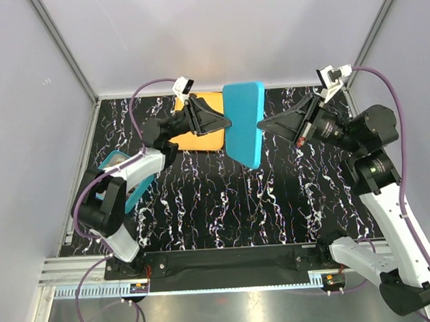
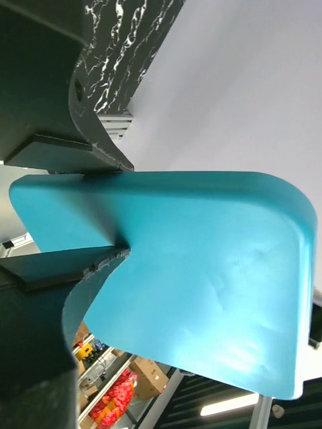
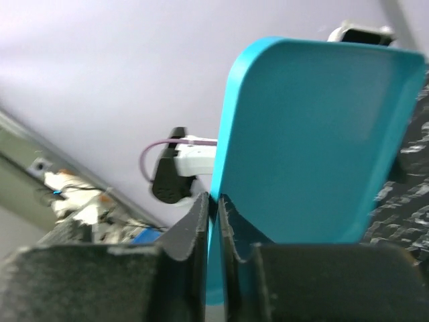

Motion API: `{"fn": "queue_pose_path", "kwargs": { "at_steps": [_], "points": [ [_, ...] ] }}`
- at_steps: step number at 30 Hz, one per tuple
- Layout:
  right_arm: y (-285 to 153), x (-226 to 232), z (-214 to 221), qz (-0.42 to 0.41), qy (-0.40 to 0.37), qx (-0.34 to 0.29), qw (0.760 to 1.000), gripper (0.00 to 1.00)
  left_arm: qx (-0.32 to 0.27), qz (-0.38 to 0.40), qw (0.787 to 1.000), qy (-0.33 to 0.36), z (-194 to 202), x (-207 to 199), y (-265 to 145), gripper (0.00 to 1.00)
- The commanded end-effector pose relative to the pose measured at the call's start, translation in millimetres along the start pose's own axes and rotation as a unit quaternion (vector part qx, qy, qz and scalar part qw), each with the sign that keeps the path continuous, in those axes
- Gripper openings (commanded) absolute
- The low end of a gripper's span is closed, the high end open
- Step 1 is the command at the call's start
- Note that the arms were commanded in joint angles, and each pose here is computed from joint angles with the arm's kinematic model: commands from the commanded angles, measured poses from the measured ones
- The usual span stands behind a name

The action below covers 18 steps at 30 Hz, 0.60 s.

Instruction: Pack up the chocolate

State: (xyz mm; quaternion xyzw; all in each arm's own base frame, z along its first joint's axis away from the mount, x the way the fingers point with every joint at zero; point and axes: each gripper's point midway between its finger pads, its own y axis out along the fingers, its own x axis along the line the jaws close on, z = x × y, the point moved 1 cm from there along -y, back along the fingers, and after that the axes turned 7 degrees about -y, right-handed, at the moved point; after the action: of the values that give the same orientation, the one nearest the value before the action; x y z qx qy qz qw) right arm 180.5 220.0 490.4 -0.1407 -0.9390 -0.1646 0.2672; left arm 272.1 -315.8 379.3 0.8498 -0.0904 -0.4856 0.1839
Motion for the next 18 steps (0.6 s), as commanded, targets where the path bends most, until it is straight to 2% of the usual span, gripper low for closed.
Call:
{"fn": "queue_pose_path", "kwargs": {
  "at_steps": [1, 5, 12, 13, 18],
  "points": [
    [-4.9, -53.3, 25.0, 0.119, -0.009, 0.038, 0.992, 0.17, 0.015, 0.097, 0.989, 0.114, 14.0, -58.5, -2.9, 0.26],
    [-11.2, -68.5, 31.6, 0.161, -0.016, 0.049, 0.986, 0.27, 0.014, 0.067, 0.993, 0.097, 16.7, -42.3, -9.5, 0.25],
    [-23.5, -93.9, 49.4, 0.219, -0.005, 0.065, 0.974, 0.22, 0.012, 0.036, 0.996, 0.084, 19.6, -26.7, -23.1, 0.21],
    [-33.2, -113.6, 60.8, 0.269, 0.006, 0.08, 0.96, 0.26, 0.012, 0.015, 0.996, 0.082, 20.0, -18.8, -27.2, 0.21],
    [-35.2, -128.0, 83.0, 0.271, 0.028, 0.106, 0.956, 0.27, 0.012, -0.02, 0.996, 0.087, 21.2, -8.4, -30.4, 0.21]
  ]
}}
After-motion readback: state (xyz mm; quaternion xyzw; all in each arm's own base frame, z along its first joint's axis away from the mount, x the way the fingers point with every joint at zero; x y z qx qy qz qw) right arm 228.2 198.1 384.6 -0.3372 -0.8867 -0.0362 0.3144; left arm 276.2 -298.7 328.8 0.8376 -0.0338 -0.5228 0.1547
